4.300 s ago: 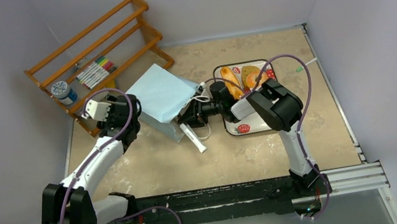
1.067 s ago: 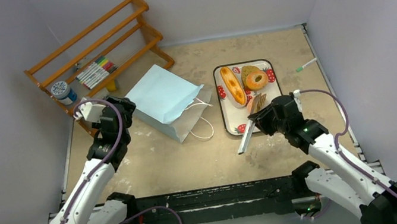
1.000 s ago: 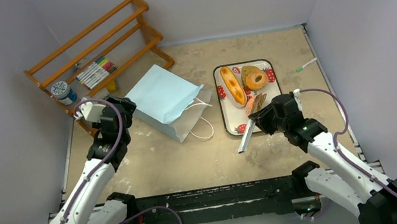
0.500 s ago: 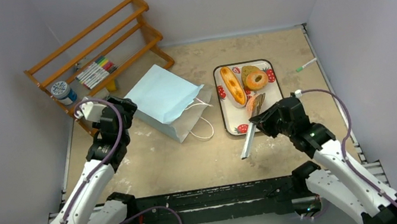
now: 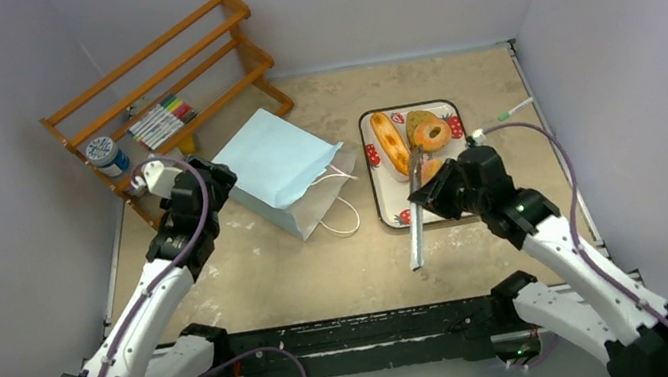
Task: Take the fake bread out of the paper bag
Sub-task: Place the fake bread in the container, then take out the fake bread from the paper bag.
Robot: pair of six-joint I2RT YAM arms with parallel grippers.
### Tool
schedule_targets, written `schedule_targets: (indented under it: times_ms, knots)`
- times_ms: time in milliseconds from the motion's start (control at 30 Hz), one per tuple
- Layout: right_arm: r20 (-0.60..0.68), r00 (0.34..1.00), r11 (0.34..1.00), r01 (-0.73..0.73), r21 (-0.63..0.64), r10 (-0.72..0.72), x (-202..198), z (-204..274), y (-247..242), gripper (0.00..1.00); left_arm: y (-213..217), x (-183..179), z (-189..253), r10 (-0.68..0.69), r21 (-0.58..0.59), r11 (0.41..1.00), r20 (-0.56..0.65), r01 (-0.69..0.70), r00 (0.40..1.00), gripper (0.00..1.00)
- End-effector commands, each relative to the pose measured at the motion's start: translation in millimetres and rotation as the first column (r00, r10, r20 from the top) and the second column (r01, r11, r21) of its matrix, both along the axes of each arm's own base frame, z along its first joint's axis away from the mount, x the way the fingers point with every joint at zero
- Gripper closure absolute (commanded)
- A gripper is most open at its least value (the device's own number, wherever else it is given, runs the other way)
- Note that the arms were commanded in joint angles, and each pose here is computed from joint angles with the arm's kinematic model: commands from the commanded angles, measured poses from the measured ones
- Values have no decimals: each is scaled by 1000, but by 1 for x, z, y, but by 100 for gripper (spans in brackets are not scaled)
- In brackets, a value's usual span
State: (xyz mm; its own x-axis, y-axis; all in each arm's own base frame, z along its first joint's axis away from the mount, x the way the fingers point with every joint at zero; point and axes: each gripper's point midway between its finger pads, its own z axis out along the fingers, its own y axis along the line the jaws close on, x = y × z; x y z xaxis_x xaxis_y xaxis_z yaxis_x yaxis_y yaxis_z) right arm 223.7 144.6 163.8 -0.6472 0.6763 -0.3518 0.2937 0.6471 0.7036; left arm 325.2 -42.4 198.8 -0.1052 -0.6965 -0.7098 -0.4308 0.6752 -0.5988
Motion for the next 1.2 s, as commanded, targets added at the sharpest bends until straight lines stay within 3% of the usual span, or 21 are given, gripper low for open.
schedule_targets:
  times_ms: [0, 133, 467, 833, 1000, 1167]
  knots:
    - [113, 971, 977, -205, -60, 210, 21, 29, 43, 76, -18, 15, 21, -82, 1, 997, -11, 82, 997, 29]
    - [49, 944, 943, -320, -92, 325, 12, 12, 75, 76, -22, 13, 17, -96, 26, 995, -70, 98, 993, 29]
    - [-50, 877, 871, -481, -104, 478, -21, -32, 90, 78, -16, -7, 19, -86, 19, 996, -103, 88, 991, 29]
    - [-6, 801, 796, -596, -110, 599, -23, -38, 129, 78, -33, -5, 27, -185, 13, 982, -104, 188, 977, 26]
    - [17, 770, 767, -633, -106, 638, -16, -45, 144, 78, -52, -3, 21, -249, 38, 965, -159, 258, 955, 26]
    - [61, 744, 746, -661, -73, 665, 4, -50, 174, 78, -46, -2, 13, -177, 91, 977, -173, 195, 969, 25]
